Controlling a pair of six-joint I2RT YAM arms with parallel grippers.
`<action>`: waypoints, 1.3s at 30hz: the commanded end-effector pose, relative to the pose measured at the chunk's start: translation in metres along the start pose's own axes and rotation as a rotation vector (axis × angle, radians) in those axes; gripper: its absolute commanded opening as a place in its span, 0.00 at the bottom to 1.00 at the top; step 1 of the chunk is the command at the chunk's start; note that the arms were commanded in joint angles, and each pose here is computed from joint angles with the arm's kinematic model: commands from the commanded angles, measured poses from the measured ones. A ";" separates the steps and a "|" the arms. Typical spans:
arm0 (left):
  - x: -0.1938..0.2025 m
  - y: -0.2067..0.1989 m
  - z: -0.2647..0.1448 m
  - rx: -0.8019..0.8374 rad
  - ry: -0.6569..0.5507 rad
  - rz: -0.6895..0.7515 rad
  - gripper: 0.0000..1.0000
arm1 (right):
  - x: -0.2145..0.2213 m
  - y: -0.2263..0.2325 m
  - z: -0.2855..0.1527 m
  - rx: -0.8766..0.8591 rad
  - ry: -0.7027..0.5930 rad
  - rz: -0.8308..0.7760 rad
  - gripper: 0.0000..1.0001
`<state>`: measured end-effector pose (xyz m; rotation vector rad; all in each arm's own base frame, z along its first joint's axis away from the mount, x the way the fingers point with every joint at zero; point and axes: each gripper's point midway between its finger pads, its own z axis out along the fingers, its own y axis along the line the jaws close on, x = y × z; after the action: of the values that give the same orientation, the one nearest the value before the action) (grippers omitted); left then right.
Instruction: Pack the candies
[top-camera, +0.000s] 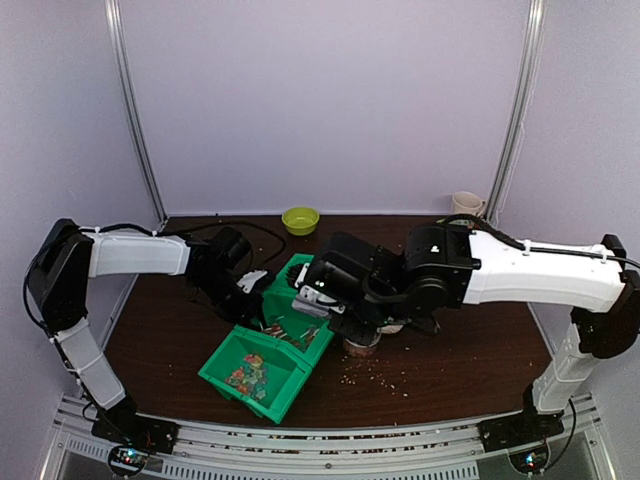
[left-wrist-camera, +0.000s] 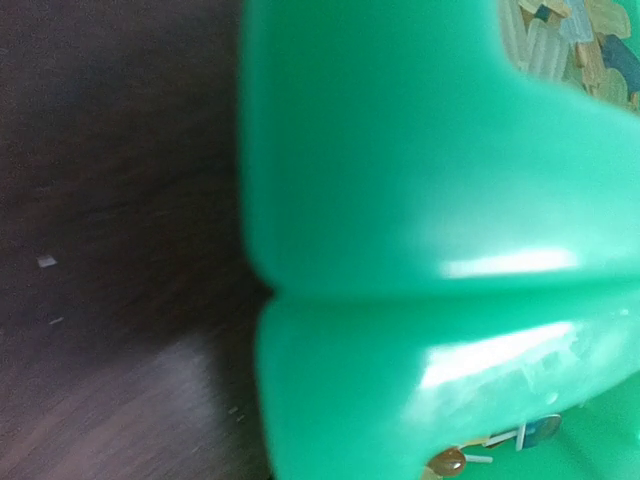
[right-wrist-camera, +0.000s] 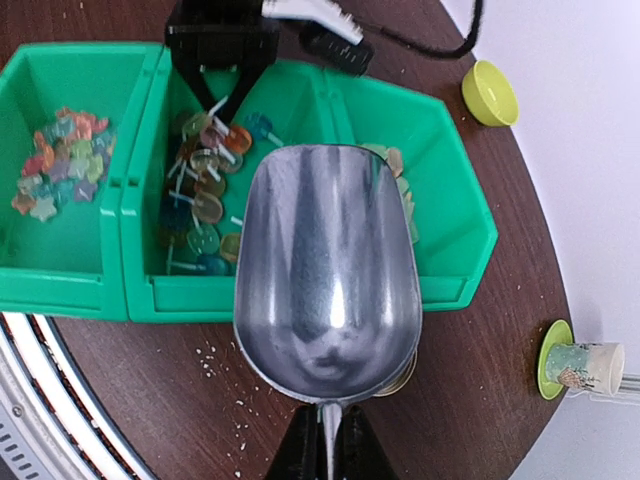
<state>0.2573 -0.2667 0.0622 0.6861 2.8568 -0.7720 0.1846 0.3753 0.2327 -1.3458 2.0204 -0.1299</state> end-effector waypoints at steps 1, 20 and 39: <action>-0.006 -0.040 0.010 0.316 0.014 -0.051 0.00 | -0.018 -0.019 -0.027 0.019 -0.118 0.085 0.00; -0.022 -0.005 -0.013 0.006 -0.086 0.001 0.00 | 0.003 0.012 0.003 -0.041 0.061 -0.058 0.00; -0.031 0.003 -0.035 -0.158 -0.157 0.070 0.00 | -0.002 0.039 0.063 0.025 0.239 -0.222 0.00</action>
<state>0.2687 -0.2342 0.0522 0.6259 2.8738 -0.4476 0.1836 0.4085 0.1675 -1.5910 2.0831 -0.3400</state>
